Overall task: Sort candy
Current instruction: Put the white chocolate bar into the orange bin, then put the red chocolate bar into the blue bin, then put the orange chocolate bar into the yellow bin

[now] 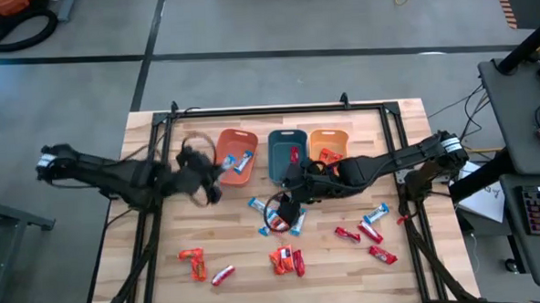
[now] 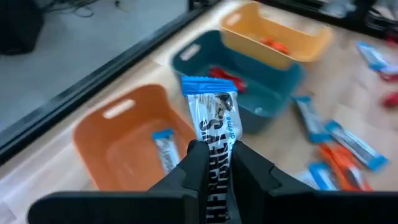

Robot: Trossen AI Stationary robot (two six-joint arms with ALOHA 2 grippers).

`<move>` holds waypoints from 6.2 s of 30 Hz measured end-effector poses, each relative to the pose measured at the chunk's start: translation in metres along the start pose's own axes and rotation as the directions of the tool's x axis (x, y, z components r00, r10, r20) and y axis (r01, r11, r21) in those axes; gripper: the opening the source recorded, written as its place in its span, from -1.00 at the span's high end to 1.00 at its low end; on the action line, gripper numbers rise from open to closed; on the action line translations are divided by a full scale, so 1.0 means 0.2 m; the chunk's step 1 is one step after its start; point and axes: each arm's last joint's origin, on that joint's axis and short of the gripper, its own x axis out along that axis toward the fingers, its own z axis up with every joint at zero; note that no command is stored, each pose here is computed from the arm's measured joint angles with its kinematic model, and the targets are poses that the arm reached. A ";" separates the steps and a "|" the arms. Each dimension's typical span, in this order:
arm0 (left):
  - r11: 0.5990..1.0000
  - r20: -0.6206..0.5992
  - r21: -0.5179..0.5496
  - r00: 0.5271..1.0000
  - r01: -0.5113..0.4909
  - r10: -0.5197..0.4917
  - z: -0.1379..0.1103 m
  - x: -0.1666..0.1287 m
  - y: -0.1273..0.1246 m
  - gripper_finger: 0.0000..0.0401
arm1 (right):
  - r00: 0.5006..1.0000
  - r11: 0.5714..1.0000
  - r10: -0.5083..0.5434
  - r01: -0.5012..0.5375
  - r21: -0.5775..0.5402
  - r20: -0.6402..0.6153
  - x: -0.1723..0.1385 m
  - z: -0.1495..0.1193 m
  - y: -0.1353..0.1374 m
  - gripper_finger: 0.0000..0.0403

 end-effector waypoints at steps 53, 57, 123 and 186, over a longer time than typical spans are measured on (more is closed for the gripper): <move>0.991 -0.208 -0.042 0.969 0.124 -0.130 0.36 0.35 0.15 0.14 | 0.863 0.920 0.223 -0.032 0.390 -0.454 -0.29 0.03 -0.36 -0.09; 0.946 -0.128 0.013 0.939 0.324 -0.320 0.44 0.22 0.07 0.13 | 0.794 0.945 0.192 0.009 0.327 -0.577 -0.29 -0.09 -0.28 -0.09; 0.844 0.076 0.042 0.841 0.534 -0.536 0.45 -0.11 -0.20 0.13 | 0.977 0.939 -0.191 0.209 0.274 -0.092 0.11 -0.05 -0.29 0.86; 0.730 -0.409 -0.651 0.713 0.210 -0.569 -0.18 0.00 -0.74 0.13 | 0.715 0.976 0.147 0.008 0.218 -0.684 -0.24 -0.32 -0.20 0.24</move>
